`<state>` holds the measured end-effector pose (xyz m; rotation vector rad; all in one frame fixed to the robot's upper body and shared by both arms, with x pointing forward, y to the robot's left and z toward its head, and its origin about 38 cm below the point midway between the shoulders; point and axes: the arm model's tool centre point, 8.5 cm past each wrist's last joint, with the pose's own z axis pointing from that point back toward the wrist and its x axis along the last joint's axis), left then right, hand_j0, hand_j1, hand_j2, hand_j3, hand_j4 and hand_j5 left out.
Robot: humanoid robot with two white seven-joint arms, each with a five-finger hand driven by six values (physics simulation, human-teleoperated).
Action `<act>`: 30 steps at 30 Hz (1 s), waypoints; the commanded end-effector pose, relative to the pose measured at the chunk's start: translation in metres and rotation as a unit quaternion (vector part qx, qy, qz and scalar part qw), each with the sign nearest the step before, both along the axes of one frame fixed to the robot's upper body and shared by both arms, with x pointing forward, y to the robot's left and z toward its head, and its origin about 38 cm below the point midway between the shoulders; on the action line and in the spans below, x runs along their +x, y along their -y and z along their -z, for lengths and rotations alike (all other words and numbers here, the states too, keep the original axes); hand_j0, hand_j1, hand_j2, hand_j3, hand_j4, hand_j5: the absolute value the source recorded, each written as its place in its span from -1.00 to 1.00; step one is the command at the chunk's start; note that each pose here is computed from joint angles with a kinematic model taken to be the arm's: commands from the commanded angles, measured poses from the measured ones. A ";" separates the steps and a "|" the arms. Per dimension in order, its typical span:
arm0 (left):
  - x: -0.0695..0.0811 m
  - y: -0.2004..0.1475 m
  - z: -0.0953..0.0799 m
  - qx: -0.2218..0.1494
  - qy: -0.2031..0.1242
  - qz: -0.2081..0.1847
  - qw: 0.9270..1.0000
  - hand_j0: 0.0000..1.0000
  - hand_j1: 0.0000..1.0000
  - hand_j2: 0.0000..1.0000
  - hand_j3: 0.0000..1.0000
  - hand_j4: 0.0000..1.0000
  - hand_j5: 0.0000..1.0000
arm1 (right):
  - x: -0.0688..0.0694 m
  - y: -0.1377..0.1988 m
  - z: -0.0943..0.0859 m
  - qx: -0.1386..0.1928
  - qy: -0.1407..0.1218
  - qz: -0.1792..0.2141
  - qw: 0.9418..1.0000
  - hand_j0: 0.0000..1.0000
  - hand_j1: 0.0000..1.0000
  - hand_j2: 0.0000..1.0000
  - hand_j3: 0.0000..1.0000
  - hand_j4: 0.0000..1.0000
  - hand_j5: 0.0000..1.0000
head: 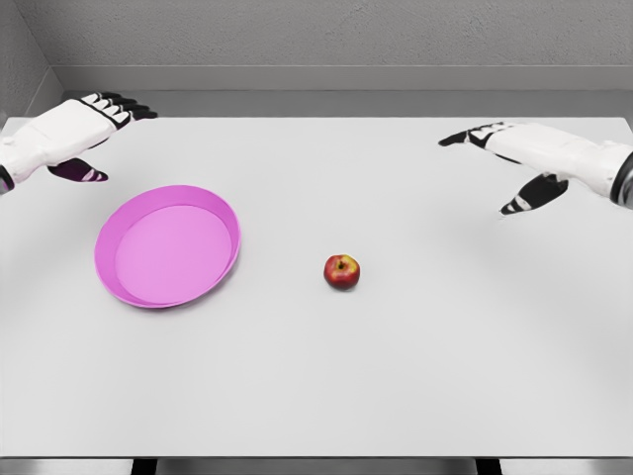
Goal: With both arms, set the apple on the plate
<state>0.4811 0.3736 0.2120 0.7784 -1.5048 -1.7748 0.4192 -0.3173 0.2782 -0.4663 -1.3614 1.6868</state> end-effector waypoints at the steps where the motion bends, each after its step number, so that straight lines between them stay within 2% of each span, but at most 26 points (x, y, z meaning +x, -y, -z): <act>1: -0.001 0.004 -0.003 -0.003 0.004 0.006 1.000 1.00 1.00 1.00 1.00 1.00 1.00 | 0.002 0.025 -0.020 -0.004 0.023 0.023 0.999 1.00 1.00 1.00 1.00 1.00 1.00; 3: -0.001 0.014 -0.004 0.000 0.008 0.019 1.000 1.00 1.00 1.00 1.00 1.00 1.00 | 0.003 0.025 -0.005 -0.003 0.004 0.024 1.000 1.00 1.00 1.00 1.00 1.00 1.00; 4: -0.001 0.025 -0.006 -0.003 0.012 0.033 0.999 1.00 1.00 1.00 1.00 1.00 1.00 | 0.003 0.023 -0.003 -0.003 0.002 0.024 1.000 1.00 1.00 1.00 1.00 1.00 1.00; 7: -0.011 0.082 -0.015 -0.017 0.033 0.108 0.993 1.00 1.00 1.00 1.00 1.00 1.00 | 0.003 0.023 -0.002 -0.003 0.001 0.022 1.000 1.00 1.00 1.00 1.00 1.00 1.00; 10: -0.028 0.135 -0.013 0.008 0.012 0.181 0.983 1.00 1.00 1.00 1.00 1.00 1.00 | 0.002 0.022 -0.001 -0.003 0.000 0.021 1.000 1.00 1.00 1.00 1.00 1.00 1.00; 11: -0.032 0.145 -0.013 0.012 0.007 0.195 0.981 1.00 1.00 1.00 1.00 1.00 1.00 | 0.002 0.022 -0.001 -0.003 0.000 0.022 1.000 1.00 1.00 1.00 1.00 1.00 1.00; 14: -0.051 0.182 -0.011 0.037 -0.001 0.256 0.966 1.00 1.00 1.00 1.00 1.00 1.00 | 0.001 0.023 -0.004 -0.004 0.002 0.023 1.000 1.00 1.00 1.00 1.00 1.00 1.00; 17: -0.056 0.210 -0.006 0.056 -0.025 0.287 0.956 1.00 1.00 1.00 1.00 1.00 1.00 | 0.002 0.023 -0.004 -0.003 0.003 0.023 1.000 1.00 1.00 1.00 1.00 1.00 1.00; 18: -0.058 0.224 -0.002 0.070 -0.036 0.303 0.950 1.00 1.00 1.00 1.00 1.00 1.00 | 0.002 0.022 -0.004 -0.002 0.003 0.022 1.000 1.00 1.00 1.00 1.00 1.00 1.00; 22: -0.063 0.251 0.004 0.098 -0.056 0.330 0.937 1.00 1.00 1.00 1.00 1.00 1.00 | 0.001 0.021 -0.002 -0.002 0.001 0.021 1.000 1.00 1.00 1.00 1.00 1.00 1.00; 24: -0.067 0.262 0.012 0.125 -0.076 0.342 0.928 1.00 1.00 1.00 1.00 1.00 1.00 | 0.000 0.022 0.001 -0.003 -0.003 0.021 1.000 1.00 1.00 1.00 1.00 1.00 1.00; 27: -0.071 0.268 0.020 0.132 -0.087 0.349 0.924 1.00 1.00 1.00 1.00 1.00 1.00 | 0.000 0.022 0.002 -0.003 -0.004 0.022 1.000 1.00 1.00 1.00 1.00 1.00 1.00; 30: -0.071 0.276 0.021 0.127 -0.090 0.355 0.922 1.00 1.00 1.00 1.00 1.00 1.00 | -0.001 0.022 0.003 -0.003 -0.006 0.022 1.000 1.00 1.00 1.00 1.00 1.00 1.00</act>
